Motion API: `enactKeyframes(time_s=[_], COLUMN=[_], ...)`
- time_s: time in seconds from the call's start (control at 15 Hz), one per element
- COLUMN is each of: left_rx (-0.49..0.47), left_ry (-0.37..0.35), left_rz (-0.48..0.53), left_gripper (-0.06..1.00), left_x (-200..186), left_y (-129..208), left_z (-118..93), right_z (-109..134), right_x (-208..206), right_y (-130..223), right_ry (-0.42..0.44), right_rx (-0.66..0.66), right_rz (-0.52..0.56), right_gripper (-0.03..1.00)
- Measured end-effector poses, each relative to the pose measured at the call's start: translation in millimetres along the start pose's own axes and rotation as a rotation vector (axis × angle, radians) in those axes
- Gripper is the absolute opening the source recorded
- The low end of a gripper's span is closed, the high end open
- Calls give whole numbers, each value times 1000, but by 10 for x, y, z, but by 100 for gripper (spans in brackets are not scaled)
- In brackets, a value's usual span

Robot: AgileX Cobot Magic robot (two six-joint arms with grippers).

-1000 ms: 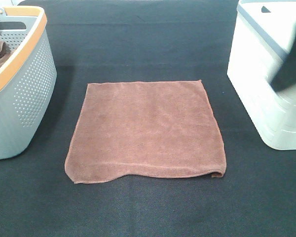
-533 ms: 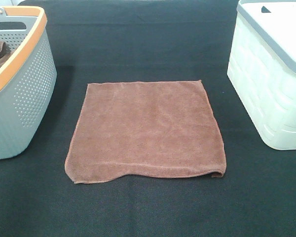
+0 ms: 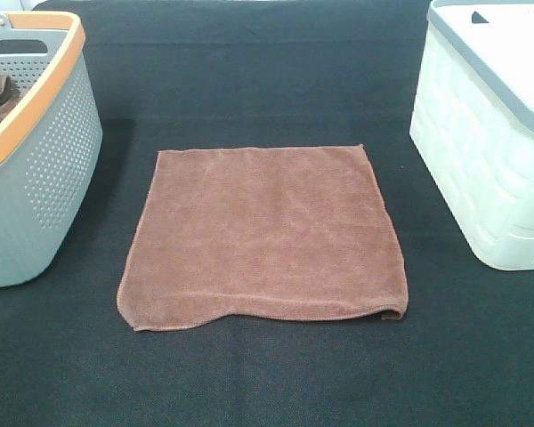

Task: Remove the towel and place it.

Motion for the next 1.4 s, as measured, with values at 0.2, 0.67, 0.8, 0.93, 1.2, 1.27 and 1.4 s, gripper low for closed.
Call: enactKeyframes(time_s=[0.2, 0.67, 0.8, 0.93, 1.2, 1.27, 1.4], left_rx=[11, 11, 11, 11, -5, -40, -122], left_ry=[0, 6, 6, 6, -10, -52, -164], left_rz=[-4, 5, 5, 5, 9, 17, 9], left_gripper=[64, 64, 64, 64, 64, 64, 64], left_x=[22, 45, 45, 45, 45, 36, -28], left_y=[37, 60, 60, 60, 64, 78, 126], left_z=[-12, -24, -24, -24, -10, 26, 98], right_z=[-55, -61, -61, -61, -69, -94, -157], right_x=[-13, -13, -13, -13, -13, -14, -21], right_y=[1, -1, -1, -1, -5, -12, -26], right_ry=[35, 39, 39, 39, 49, 77, 149], right_rx=[16, 25, 25, 25, 37, 61, 129], right_rz=[-24, -26, -26, -26, -30, -38, -61], right_gripper=[85, 85, 85, 85, 85, 85, 85])
Point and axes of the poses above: a point on each arm's last joint axis where the gripper is mounted, x pointing out along that axis toward the gripper, z along the wrist's bending axis when the last joint is at zero, y = z × x, the point moved 5 cm from there along x, pointing out along that axis toward the gripper, and after that the axes turned 15 degrees about x, right-handed, at the moved point
